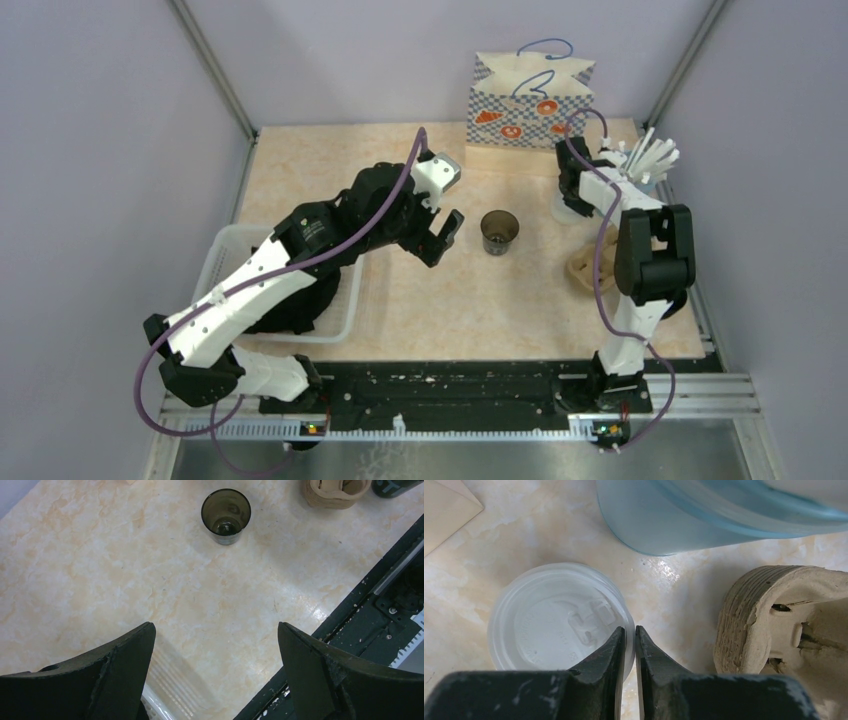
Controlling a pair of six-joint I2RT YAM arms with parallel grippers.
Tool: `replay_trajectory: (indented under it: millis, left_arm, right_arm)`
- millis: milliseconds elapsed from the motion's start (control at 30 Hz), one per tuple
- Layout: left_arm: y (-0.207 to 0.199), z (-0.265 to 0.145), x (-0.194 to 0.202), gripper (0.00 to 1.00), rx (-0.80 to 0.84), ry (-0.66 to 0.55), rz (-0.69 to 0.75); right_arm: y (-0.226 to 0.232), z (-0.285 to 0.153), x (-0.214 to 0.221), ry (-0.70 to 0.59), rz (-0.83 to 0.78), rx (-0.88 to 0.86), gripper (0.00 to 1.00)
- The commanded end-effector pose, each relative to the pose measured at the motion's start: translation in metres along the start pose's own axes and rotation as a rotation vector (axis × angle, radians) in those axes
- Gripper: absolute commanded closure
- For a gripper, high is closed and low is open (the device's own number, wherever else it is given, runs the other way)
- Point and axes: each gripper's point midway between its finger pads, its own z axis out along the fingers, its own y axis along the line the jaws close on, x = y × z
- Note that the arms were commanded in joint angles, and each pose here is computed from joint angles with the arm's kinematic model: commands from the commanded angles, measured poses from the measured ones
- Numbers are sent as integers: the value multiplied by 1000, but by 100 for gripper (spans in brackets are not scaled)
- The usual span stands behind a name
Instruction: Pack the takeout coffee
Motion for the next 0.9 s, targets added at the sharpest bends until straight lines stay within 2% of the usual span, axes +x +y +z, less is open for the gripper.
replay_trajectory:
  millis: [0, 233, 867]
  left_arm:
    - [1, -10, -15, 2, 3, -62, 0]
    - [-1, -11, -15, 2, 9, -64, -1]
    - [0, -11, -18, 2, 4, -71, 4]
  right_arm:
    - [-2, -5, -12, -18, 13, -1, 86]
    - [-3, -6, -13, -19, -7, -5, 78]
    - [-3, -14, -23, -34, -13, -11, 89]
